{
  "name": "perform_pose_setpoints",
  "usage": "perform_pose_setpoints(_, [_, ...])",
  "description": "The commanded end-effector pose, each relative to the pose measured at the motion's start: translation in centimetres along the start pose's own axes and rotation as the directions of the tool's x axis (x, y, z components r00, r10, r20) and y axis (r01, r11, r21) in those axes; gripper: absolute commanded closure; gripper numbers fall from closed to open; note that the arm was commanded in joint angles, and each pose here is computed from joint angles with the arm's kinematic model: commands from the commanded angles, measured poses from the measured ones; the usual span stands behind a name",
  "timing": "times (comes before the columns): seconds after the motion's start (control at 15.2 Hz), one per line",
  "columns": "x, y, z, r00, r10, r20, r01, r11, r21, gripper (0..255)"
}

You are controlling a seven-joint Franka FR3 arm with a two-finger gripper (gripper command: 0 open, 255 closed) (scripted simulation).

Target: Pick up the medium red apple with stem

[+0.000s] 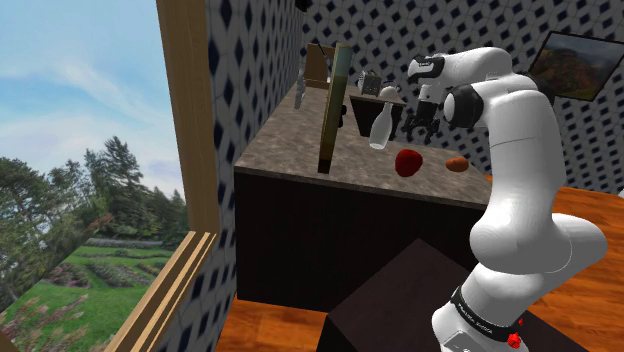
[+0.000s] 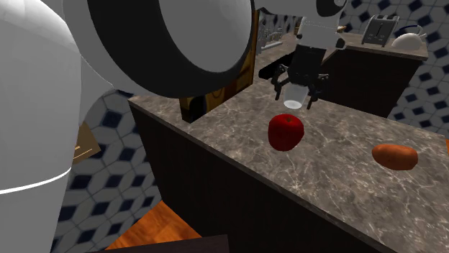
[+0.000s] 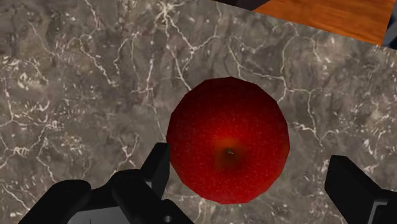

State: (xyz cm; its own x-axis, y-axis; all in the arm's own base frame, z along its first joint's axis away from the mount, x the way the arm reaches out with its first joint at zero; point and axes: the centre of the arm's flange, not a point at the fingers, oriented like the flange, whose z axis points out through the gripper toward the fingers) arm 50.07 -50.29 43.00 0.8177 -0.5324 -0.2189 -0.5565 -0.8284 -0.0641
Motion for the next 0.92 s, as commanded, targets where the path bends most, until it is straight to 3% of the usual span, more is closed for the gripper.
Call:
perform_pose_setpoints(0.0, [0.4,0.4,0.9,1.0,0.004,0.001,-0.004,1.0,0.001,0])
perform_pose_setpoints(0.46, [1.1,0.5,3.8,1.0,0.004,0.001,-0.004,1.0,0.001,0])
perform_pose_setpoints(0.53, [1.1,0.6,3.9,1.0,0.004,0.001,-0.004,1.0,0.001,255])
perform_pose_setpoints(0.86, [1.1,0.6,3.9,1.0,0.004,0.001,-0.004,1.0,0.001,255])
